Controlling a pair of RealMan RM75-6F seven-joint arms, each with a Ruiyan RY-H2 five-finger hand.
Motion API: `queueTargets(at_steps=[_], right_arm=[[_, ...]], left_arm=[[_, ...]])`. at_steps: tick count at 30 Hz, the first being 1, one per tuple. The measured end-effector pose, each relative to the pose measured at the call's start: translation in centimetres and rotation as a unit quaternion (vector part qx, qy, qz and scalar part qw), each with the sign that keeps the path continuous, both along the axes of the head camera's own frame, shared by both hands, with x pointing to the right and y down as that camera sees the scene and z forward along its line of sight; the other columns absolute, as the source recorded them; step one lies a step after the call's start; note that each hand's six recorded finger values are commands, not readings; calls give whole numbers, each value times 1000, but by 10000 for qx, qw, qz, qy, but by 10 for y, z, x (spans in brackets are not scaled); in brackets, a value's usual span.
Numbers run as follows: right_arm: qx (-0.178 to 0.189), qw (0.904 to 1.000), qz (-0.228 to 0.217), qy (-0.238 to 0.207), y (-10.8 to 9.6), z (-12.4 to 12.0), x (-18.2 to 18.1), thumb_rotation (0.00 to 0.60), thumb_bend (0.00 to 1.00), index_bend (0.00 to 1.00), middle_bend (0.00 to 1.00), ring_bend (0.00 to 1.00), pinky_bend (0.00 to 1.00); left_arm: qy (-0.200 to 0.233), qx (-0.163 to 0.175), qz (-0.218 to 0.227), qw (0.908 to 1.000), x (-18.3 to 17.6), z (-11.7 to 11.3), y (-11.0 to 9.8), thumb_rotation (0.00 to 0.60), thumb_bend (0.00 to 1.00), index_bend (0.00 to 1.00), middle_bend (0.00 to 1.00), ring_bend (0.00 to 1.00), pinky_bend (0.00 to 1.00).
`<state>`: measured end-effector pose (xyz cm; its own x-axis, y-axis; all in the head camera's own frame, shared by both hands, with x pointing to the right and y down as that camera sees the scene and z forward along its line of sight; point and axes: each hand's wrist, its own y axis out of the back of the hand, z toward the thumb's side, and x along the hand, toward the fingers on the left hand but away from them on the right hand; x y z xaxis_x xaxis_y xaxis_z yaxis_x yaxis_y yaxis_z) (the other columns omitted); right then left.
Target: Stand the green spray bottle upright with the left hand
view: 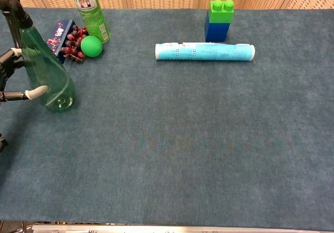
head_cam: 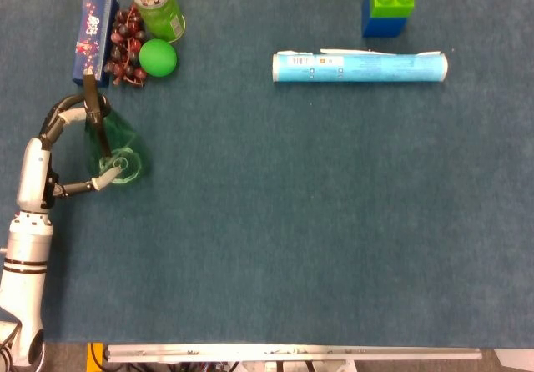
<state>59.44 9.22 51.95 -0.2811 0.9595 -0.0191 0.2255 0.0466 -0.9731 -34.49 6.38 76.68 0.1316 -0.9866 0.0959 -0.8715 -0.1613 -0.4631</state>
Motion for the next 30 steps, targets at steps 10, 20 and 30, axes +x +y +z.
queueTargets(at_steps=[10,20,30], right_arm=[[2,10000,5,-10,0,0,1,600,96,485,338,255,359],[-2,10000,3,-14,0,0,1,600,96,485,338,255,359],[-1,10000,1,-12,0,0,1,600,96,484,338,255,359]], left_arm=[[38,-61,-23,10000,-3,1,0,600,74,266,59,101,181],[63,-44,-91,9999,-7,-1,1,600,74,259,56,100,180],[63,-36,-152,9999,-12,-3,4,600,73,259,51,100,179]])
